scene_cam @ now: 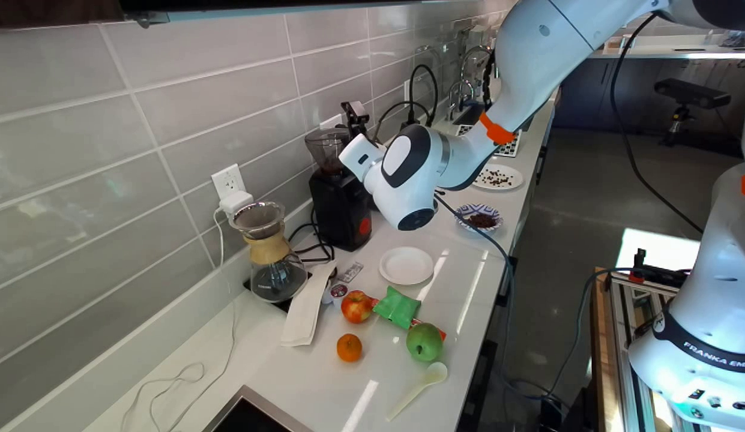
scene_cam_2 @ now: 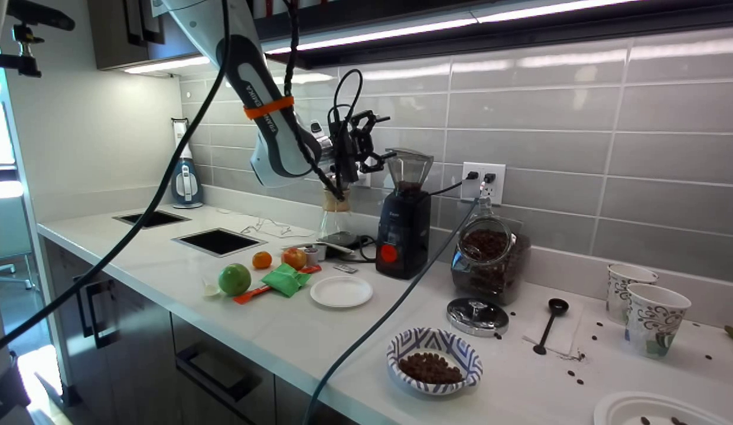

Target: Pick up the clear lid on the white plate and put it on the black machine

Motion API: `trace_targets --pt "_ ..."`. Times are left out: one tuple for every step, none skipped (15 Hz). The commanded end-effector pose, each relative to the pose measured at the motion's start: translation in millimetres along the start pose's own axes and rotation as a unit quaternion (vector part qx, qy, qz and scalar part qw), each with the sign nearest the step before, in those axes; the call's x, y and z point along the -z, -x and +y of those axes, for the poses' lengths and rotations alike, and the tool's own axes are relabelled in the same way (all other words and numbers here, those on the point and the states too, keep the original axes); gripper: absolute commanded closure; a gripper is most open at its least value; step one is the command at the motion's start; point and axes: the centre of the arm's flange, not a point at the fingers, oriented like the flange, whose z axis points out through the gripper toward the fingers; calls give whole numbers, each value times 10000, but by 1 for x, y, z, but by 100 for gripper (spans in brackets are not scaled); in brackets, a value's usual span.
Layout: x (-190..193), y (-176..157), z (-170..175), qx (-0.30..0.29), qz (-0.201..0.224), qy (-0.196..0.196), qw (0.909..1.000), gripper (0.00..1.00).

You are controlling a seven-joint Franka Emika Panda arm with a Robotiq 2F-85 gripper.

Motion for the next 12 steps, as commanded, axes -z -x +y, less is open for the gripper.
trace_targets --pt "9 -4 -7 -97 39 -147 9998 0" --pt "11 -4 -5 -141 28 -158 9998 0" --pt "12 -4 -4 -164 19 -169 9997 0" --pt "14 -5 -3 -183 32 -183 9997 0" --pt "16 -6 -2 -180 44 -198 9996 0" --pt "19 -7 0 -161 22 -212 9996 0" --pt "22 -7 2 -149 26 -253 9996 0" --pt "25 -8 4 -153 20 -257 9996 0" --pt "28 -8 6 -156 11 -291 9995 0" --pt "32 -10 7 -163 3 -352 9992 0" --pt "36 -11 10 -176 -31 -426 9989 0" --pt "39 -12 12 -187 -93 -484 9986 0"
